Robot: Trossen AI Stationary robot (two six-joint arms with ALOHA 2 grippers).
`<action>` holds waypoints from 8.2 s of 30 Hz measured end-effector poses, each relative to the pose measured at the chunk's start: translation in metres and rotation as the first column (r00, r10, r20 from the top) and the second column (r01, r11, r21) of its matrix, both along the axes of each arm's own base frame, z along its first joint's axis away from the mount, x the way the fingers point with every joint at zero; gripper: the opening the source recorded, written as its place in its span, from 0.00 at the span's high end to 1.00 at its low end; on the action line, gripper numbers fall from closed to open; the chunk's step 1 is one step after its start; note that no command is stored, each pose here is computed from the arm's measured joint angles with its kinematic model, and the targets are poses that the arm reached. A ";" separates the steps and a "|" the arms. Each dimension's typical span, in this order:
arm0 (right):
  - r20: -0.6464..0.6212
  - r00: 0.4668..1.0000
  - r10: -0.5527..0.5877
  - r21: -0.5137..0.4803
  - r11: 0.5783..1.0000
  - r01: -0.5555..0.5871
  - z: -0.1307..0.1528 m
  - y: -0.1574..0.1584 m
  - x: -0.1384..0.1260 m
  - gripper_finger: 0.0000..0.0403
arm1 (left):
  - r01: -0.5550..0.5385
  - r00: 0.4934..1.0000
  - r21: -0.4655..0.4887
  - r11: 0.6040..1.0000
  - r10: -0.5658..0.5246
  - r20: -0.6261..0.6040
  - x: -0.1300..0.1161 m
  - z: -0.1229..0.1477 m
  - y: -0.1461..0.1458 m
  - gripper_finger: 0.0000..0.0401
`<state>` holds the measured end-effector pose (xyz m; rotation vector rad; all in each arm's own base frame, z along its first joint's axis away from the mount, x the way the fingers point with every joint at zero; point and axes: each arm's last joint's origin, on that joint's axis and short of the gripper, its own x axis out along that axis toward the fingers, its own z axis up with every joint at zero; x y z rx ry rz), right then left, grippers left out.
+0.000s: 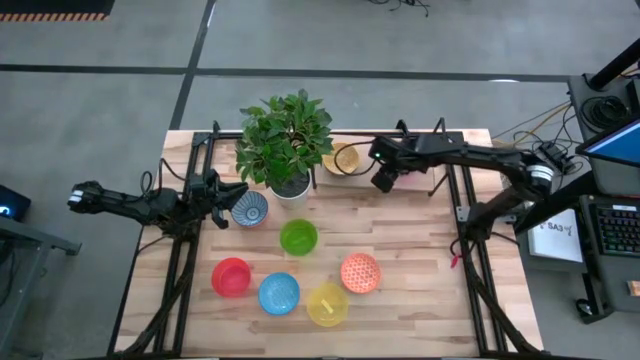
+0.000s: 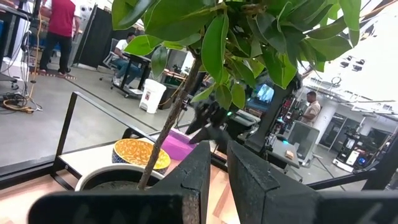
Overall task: Place and stack bowls onto a shelf
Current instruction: Stack the green bowl on the purple bowl on the shelf, then stack the orange patterned bowl on the yellow patterned bowl on the shelf
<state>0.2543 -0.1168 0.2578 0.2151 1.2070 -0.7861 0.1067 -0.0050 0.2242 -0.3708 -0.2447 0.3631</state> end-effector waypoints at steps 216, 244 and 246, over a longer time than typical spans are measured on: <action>0.554 0.749 0.363 0.247 0.787 -0.565 -0.002 0.163 0.018 0.97 | -0.020 1.000 0.096 0.995 0.021 -0.004 0.002 0.010 0.000 0.91; 0.141 0.841 0.522 0.406 0.745 -0.530 -0.051 0.189 0.081 0.46 | -0.078 0.996 0.326 0.942 0.087 -0.015 -0.008 0.059 0.001 0.91; 0.123 0.845 0.521 0.399 0.754 -0.522 -0.056 0.189 0.082 0.46 | -0.075 0.996 0.331 0.941 0.088 -0.023 -0.007 0.058 0.001 0.91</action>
